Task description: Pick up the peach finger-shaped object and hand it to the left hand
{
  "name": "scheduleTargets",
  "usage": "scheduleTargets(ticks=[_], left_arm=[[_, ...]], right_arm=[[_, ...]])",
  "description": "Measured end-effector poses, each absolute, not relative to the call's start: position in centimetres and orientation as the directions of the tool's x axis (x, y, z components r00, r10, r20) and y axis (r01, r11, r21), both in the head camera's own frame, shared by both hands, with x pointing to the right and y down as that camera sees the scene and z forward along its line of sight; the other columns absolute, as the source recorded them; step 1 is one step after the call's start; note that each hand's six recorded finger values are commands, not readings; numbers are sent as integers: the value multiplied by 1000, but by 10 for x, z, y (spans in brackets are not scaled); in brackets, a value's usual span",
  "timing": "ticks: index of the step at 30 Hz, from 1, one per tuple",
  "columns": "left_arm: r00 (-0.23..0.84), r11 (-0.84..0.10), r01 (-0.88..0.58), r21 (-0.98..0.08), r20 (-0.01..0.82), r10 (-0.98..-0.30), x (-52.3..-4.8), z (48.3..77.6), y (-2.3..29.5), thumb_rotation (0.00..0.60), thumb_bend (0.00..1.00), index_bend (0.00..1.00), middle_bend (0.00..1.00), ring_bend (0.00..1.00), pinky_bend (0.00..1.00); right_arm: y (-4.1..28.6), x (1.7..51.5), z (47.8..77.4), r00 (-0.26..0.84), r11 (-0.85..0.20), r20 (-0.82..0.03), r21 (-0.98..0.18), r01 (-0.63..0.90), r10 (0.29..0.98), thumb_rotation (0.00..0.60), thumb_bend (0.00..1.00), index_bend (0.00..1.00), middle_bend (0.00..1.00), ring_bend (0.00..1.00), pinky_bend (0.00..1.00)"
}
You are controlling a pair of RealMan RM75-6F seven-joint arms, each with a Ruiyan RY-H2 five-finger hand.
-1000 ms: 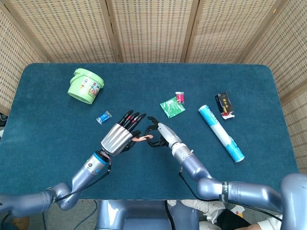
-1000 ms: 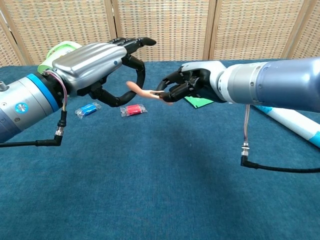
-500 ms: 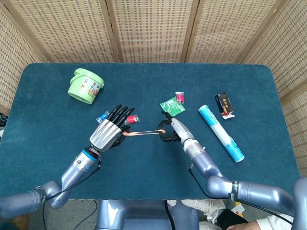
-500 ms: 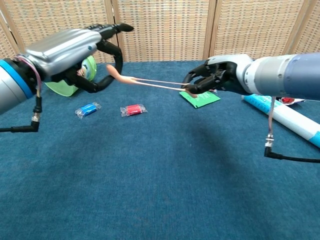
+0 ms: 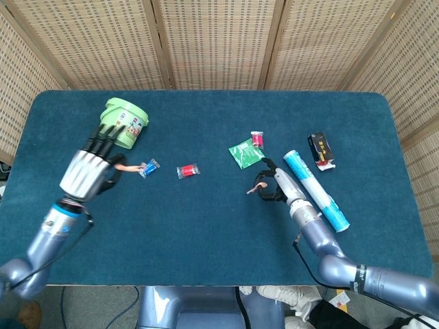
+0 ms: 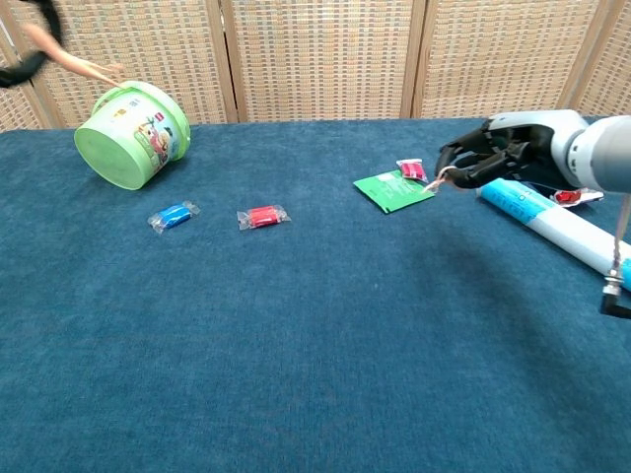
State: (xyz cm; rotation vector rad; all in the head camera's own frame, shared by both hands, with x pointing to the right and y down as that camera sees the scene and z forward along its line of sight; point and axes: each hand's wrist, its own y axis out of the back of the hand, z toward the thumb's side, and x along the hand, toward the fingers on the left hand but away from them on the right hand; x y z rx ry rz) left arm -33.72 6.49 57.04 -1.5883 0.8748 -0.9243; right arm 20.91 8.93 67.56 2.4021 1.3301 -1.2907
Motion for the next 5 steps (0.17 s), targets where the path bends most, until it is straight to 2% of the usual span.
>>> scheduleTargets(ticks=[5], left_arm=[[359, -183, -81, -980, 143, -922, -390, 559, 67, 600, 531, 744, 0, 0, 0]], right_arm=[[95, 214, 669, 267, -610, -713, -277, 742, 648, 600, 691, 732, 109, 0, 0]])
